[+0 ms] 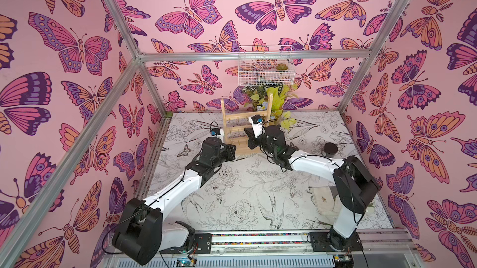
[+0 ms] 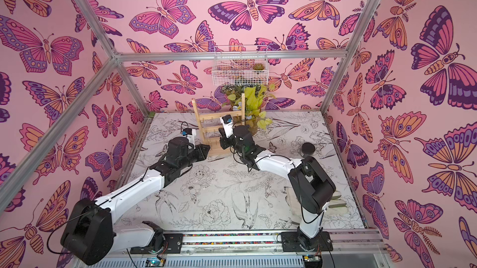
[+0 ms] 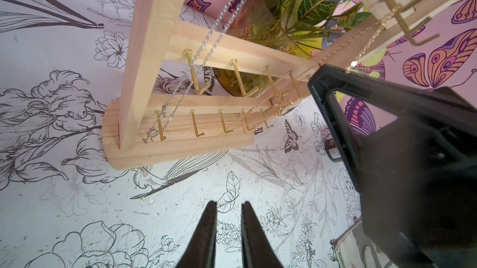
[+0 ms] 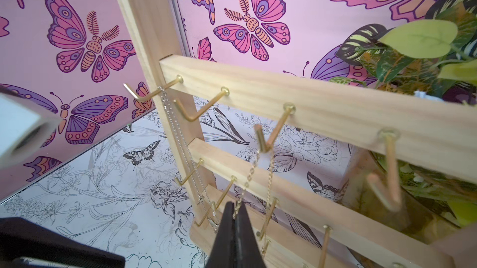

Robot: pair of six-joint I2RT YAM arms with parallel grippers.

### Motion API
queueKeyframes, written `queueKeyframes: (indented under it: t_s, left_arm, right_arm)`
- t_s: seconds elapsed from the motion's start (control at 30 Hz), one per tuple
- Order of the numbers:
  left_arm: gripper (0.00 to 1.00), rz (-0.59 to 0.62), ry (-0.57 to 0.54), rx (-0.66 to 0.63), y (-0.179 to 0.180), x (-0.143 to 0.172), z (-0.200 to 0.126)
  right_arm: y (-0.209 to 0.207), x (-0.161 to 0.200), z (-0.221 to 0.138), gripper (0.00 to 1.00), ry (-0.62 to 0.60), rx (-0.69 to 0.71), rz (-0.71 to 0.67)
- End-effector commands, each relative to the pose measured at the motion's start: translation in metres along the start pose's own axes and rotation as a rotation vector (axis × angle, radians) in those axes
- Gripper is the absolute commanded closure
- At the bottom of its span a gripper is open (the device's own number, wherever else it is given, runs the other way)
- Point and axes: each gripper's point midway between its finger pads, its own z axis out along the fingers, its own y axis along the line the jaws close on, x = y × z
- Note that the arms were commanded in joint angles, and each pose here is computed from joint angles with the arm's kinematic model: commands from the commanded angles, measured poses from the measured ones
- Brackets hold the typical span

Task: Hang the necklace on the jewelry display stand
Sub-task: Adjust the necklace on the stand.

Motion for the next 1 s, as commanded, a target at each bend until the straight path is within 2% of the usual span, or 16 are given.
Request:
queueKeyframes:
  t_s: [0.0,0.23,0.47,0.77,0.97]
  left_arm:
    - [0.80,0.006,0.010,0.003,0.003,0.003,0.004]
    - [0.80,0.005,0.015,0.011,0.001,0.002,0.005]
    - [0.79,0.007,0.012,0.009,0.001,0.002,0.004]
    - [0.79,0.005,0.013,0.006,0.003,0.002,0.005]
    - [0.80,0.002,0.018,0.003,0.004,0.004,0.006]
  right_arm:
    - [0.007,0.001,-0.005,1.00,0.002,-0.019,-0.014]
    - [-0.011,-0.001,-0.007,1.00,0.004,0.079,-0.038]
    - [-0.017,-0.002,-0.006,1.00,-0.017,0.109,-0.036]
    - [-0.020,-0.010,-0.014,1.00,-0.027,0.124,-0.060]
    - [-0.008,-0.002,-0.008,1.00,0.002,0.052,-0.054]
